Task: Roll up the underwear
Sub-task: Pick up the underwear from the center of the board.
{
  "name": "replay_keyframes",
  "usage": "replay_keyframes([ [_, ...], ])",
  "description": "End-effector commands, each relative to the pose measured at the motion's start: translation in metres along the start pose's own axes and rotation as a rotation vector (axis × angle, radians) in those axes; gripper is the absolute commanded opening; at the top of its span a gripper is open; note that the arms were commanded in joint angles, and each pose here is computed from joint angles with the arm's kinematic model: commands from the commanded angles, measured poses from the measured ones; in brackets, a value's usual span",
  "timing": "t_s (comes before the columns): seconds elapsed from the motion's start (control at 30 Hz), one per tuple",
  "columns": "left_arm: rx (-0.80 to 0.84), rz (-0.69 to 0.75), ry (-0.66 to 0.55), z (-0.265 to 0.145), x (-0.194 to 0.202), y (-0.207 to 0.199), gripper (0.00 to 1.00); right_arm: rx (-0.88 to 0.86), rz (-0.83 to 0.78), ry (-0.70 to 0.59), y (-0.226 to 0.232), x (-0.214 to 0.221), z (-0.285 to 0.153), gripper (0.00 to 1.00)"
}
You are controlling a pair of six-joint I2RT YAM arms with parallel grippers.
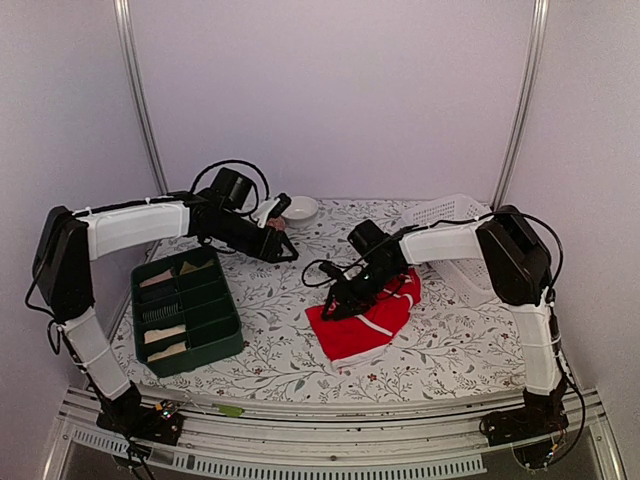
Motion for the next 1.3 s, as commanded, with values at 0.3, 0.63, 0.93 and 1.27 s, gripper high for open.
replay_keyframes([
  [0.3, 0.017, 0.045, 0.162, 0.063, 0.043, -0.027, 0.45, 0.201, 0.076, -0.428, -0.023, -0.047, -0.145, 0.51],
  [0.63, -0.018, 0.153, 0.332, 0.129, 0.080, -0.047, 0.32, 0.403, 0.114, -0.367, -0.085, -0.046, -0.156, 0.46],
  [0.93, -0.139, 0.162, 0.472, 0.143, 0.109, -0.015, 0.24, 0.440, 0.171, -0.242, -0.115, -0.019, -0.130, 0.31],
  [1.27, -0.282, 0.112, 0.527, 0.110, 0.128, 0.033, 0.10, 0.513, 0.291, -0.129, -0.111, 0.068, -0.135, 0.23],
])
Point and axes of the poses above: each gripper's point midway between its finger pads, its own z axis out along the fingers, its own y axis along the line the jaws close on, x = y × z, the point moved 4 cm from there along -z, back along the fingers
